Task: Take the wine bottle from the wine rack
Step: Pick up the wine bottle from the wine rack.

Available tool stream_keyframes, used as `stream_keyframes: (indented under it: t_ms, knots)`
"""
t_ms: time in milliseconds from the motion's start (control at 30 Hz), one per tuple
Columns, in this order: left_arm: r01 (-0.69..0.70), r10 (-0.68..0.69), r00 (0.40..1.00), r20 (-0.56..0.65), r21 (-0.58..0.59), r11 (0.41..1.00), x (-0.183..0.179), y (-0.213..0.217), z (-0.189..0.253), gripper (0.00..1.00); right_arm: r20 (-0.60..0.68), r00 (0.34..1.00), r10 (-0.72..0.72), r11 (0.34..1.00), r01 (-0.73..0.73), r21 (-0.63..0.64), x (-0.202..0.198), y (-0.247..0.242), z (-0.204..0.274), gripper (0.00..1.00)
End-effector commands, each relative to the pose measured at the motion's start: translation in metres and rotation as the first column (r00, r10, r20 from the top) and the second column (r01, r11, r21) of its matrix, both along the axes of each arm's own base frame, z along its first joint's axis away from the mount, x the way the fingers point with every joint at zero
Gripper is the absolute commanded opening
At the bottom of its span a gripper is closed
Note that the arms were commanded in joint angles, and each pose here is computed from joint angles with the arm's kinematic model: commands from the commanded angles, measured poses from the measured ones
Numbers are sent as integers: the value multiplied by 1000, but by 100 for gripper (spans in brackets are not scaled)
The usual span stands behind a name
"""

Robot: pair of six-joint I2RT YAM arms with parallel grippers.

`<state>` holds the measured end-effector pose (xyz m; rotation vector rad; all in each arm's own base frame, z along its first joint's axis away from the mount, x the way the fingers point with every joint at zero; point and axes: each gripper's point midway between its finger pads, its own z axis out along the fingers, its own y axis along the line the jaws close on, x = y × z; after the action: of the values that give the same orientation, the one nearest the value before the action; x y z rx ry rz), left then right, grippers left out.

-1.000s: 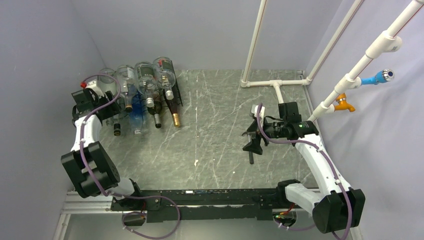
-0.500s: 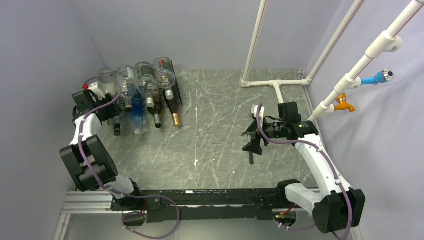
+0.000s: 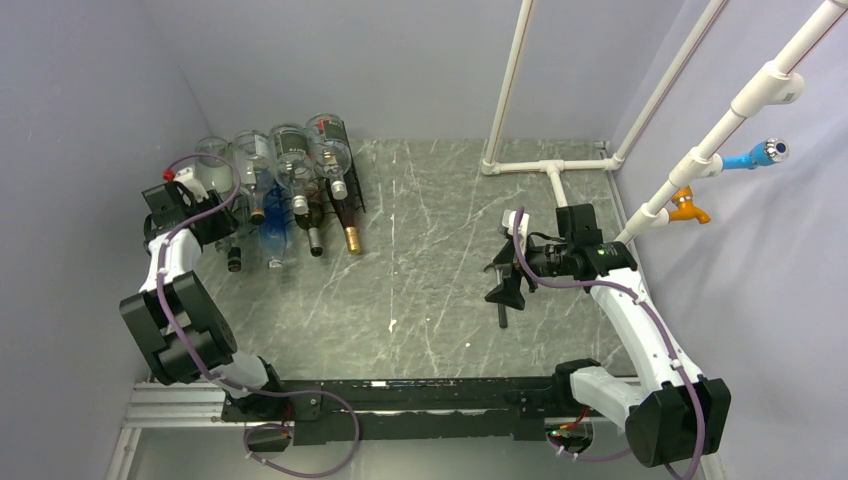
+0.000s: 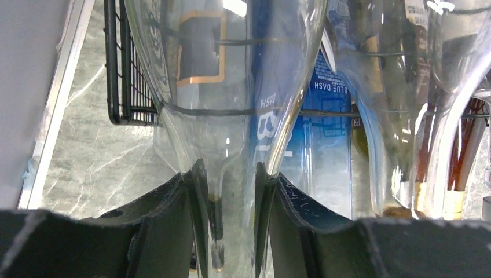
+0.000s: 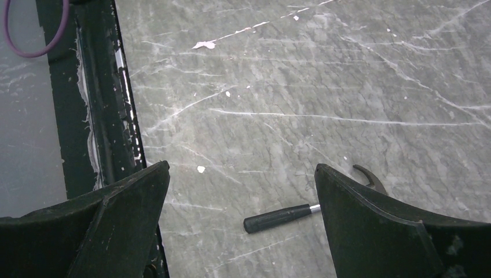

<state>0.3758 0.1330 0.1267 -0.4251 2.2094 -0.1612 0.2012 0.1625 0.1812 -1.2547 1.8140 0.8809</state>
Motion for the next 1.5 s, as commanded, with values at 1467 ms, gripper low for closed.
stream_keyframes:
  t_ms: [1467]
  knots:
    - [-208,119,848,516,119,971,-16,4,183,0,53,999,12,1000,-12,0,3,3,3,100]
